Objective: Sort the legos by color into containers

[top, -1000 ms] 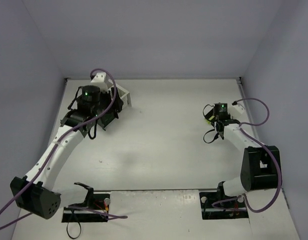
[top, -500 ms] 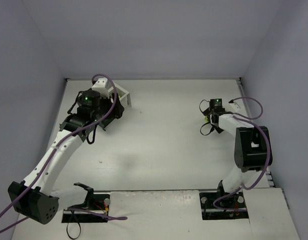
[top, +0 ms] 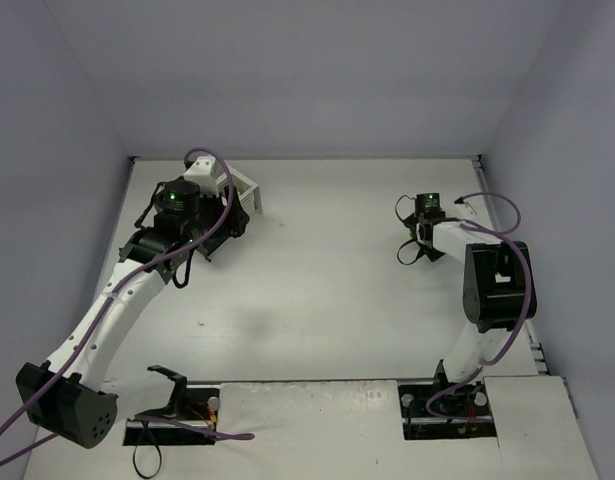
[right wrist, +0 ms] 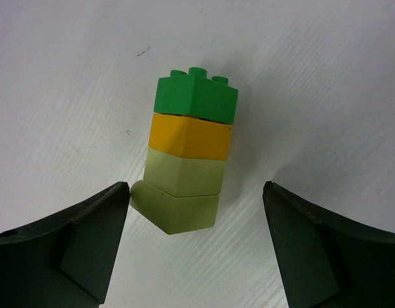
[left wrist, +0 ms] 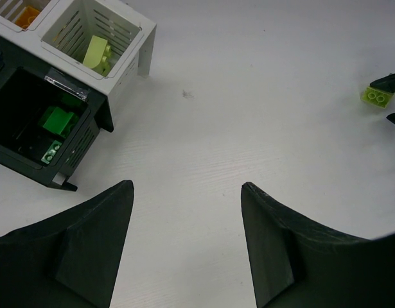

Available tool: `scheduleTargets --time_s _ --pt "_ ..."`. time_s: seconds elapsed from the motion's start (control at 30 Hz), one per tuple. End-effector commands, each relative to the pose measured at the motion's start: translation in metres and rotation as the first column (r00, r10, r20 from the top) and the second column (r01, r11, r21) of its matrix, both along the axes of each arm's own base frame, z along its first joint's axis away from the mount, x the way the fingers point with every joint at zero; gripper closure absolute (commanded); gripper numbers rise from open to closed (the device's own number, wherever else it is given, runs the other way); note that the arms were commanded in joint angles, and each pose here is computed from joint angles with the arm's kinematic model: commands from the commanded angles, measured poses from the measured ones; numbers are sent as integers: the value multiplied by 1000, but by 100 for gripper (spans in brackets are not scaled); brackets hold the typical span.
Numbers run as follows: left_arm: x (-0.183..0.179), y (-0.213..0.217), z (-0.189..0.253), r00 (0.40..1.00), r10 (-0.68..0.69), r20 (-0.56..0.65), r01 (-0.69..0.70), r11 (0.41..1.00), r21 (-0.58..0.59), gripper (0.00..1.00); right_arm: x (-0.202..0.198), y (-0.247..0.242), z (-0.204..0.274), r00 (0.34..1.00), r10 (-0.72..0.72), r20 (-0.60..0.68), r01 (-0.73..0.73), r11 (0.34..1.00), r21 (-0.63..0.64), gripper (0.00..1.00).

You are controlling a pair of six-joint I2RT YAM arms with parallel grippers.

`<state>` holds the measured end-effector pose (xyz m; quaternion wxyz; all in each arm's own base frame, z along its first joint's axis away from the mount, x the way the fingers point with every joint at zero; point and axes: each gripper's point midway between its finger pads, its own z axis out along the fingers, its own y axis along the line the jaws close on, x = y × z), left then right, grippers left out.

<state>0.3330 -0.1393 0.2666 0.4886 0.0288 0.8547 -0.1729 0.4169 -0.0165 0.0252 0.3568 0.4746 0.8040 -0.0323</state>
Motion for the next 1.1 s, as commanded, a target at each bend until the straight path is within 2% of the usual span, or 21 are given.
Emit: scheduleTargets --time_s 0.0,0.13,0.33,0.43,0.53,0.6,0.7,0.73,0.8,0.83,0.9,1.07 --pt "6 -8 23 997 -27 77 29 999 -29 38 20 -11 21 997 -39 65 41 999 -32 20" --pt "7 -12 18 997 -41 60 43 998 -36 39 22 -12 19 998 -22 53 24 999 -45 27" --pt "8 -14 18 997 -44 57 47 998 -39 38 21 -10 11 999 7 32 -6 999 -45 44" --pt "8 -13 17 998 -42 56 44 998 -38 38 19 -8 6 1000 19 20 -18 999 -37 44" --pt "8 -14 15 998 -47 49 49 998 -38 38 18 -5 2 999 51 2 -51 998 -37 39" --pt "9 -15 15 998 -49 48 51 998 -38 38 16 -3 -2 997 80 -15 -80 996 -39 41" --pt "9 -15 15 998 -49 48 50 998 -39 38 10 -3 -2 995 100 -26 -102 993 -53 59" --pt "9 -15 15 998 -50 47 52 998 -39 38 5 -3 -5 991 127 -45 -130 989 -68 70" --pt "9 -16 14 997 -54 46 56 998 -40 38 5 1 2 985 171 -30 -173 981 -87 83" --pt "8 -16 15 997 -58 48 60 997 -43 38 4 3 4 974 223 -41 -226 968 -111 92" --pt "8 -17 15 997 -64 47 66 997 -46 38 4 18 13 949 315 -18 -315 940 -131 100" --pt "7 -23 16 995 -91 47 94 994 -61 38 -5 47 37 858 512 -25 -501 827 -255 100"
